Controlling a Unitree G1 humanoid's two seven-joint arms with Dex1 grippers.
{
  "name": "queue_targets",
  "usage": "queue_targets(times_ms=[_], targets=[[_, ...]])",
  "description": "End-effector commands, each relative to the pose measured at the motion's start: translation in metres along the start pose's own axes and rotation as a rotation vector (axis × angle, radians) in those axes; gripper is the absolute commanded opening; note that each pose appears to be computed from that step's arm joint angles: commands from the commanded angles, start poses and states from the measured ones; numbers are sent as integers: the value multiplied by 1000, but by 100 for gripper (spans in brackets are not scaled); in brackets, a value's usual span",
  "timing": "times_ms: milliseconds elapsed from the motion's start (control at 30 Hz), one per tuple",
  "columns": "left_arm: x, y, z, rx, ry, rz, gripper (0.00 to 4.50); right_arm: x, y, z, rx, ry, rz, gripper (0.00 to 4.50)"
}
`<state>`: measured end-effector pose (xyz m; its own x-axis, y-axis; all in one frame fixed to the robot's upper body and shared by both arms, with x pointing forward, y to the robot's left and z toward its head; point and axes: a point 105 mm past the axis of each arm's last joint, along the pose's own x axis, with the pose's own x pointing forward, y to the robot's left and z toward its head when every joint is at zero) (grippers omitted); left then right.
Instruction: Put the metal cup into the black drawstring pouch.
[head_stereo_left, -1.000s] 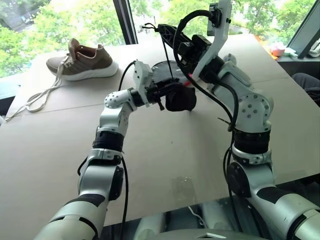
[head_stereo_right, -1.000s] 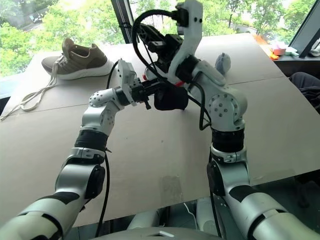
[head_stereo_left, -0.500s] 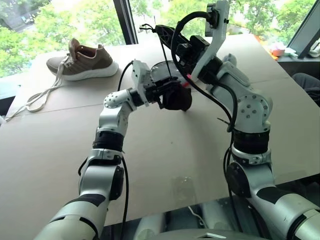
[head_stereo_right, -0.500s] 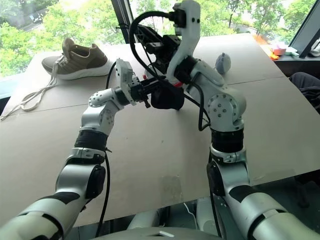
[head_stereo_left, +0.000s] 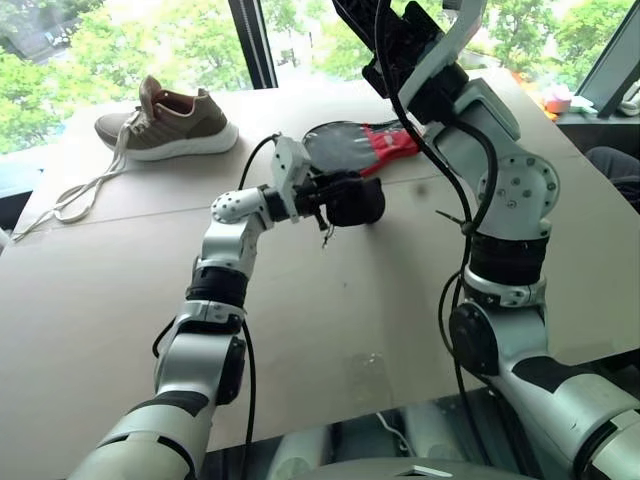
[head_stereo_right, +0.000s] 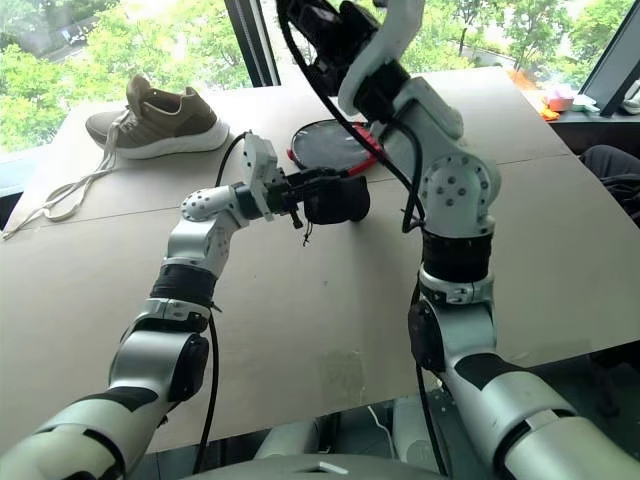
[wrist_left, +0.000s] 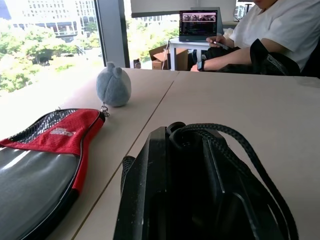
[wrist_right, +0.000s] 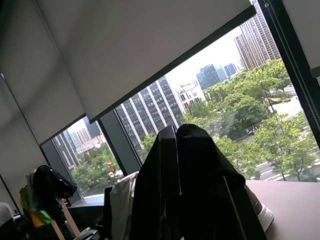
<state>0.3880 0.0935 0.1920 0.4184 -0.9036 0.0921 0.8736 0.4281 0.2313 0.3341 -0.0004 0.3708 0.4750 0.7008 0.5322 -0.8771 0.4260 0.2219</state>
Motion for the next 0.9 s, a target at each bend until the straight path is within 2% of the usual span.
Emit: queue_targets(times_ms=[33,100,200,267,333,433,500,633,767,900], targets=[[2,0,9,24,-31,-3,18,-12,-9,-17,-164,109,-19,0],[2,0,11,21,-37,-1,18,-27,-18,-31,-239,208,-23,0],[1,2,15,5,-61,13,18,-59,-27,-50,-270,353,-17,78],[2,2,17,-4,-74,18,18,-74,-33,-56,-265,403,-39,78],[4,3,19,-7,-83,24,18,-101,-37,-61,-153,444,-41,78],[8,3,21,-9,-91,21,18,-140,-26,-76,-58,569,19,78],[10,3,22,-15,-100,18,18,-155,-12,-88,-6,634,87,133],[14,1,22,-25,-103,5,18,-155,-16,-130,71,693,-29,311],[17,1,24,-30,-107,0,18,-130,-25,-155,123,641,-96,311],[16,0,25,-29,-109,0,18,-124,-39,-172,102,650,-146,311]])
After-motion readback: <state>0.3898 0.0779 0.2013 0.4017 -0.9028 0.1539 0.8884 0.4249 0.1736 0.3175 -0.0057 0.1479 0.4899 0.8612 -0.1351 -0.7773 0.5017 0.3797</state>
